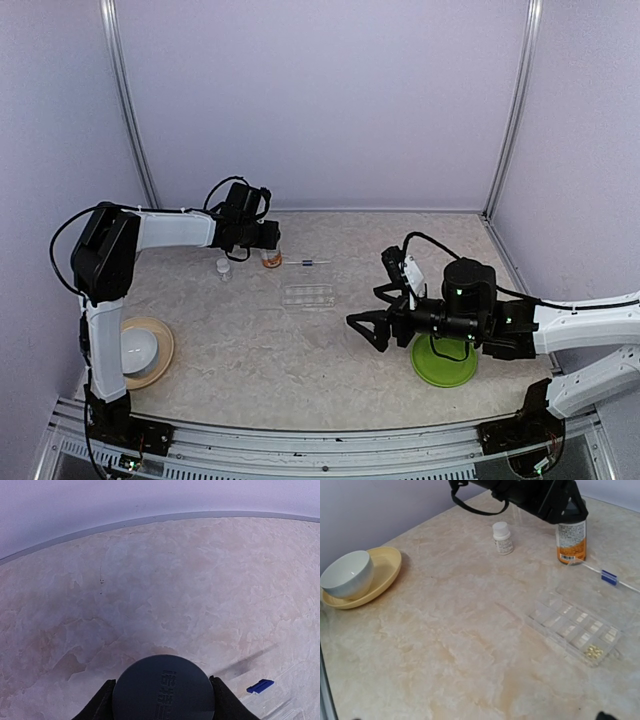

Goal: Sort the pills into containers
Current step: Pick up the pill bottle from the center of the board.

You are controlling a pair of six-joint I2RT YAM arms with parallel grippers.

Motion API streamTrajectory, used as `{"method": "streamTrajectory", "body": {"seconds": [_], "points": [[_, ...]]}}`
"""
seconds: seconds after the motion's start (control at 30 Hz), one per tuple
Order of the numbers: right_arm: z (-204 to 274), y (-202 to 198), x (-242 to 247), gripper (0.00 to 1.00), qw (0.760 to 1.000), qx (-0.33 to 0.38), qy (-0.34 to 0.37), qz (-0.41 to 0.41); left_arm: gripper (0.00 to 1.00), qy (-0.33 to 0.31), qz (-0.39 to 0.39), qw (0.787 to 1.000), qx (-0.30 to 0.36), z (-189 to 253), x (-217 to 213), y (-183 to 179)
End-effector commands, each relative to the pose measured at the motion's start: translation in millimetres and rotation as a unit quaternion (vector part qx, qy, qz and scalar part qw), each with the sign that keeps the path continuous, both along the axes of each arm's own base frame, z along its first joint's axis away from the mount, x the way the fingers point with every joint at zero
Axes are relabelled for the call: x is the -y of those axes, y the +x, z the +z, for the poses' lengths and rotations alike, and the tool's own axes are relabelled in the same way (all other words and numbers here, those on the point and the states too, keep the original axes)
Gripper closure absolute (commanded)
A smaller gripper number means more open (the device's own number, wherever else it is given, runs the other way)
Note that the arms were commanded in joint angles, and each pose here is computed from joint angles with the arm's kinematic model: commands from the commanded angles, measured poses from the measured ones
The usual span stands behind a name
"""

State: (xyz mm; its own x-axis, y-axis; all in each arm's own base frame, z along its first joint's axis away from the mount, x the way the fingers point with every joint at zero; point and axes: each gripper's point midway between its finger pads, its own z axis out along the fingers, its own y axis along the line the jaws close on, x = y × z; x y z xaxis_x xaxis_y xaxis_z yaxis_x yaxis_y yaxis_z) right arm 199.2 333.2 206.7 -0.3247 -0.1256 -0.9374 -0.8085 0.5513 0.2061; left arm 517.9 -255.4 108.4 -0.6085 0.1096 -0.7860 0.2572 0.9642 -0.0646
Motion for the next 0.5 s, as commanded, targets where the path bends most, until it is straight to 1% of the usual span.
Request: {"method": "streamTrajectory", "body": {"seconds": [0.0, 0.13, 0.2, 0.3, 0.47], "points": [[3, 2, 2, 0.00, 1.000, -0.001, 0.010, -0.003, 0.51, -0.014, -0.014, 1.000, 0.005, 4, 10, 2], [1, 2, 2, 0.00, 1.000, -0.002, 0.009, -0.003, 0.67, -0.017, -0.017, 1.000, 0.004, 5, 10, -1], [-1, 1, 2, 0.00, 1.000, -0.003, 0.008, -0.003, 0.72, -0.019, -0.019, 1.000, 0.004, 8, 11, -2], [-2, 1, 2, 0.00, 1.000, -0.004, 0.006, -0.002, 0.74, -0.022, -0.017, 1.000, 0.007, 13, 9, -5], [-5, 1, 2, 0.00, 1.000, -0.005, 0.003, -0.003, 0.74, -0.036, -0.005, 0.999, 0.031, 37, 2, -11]]}}
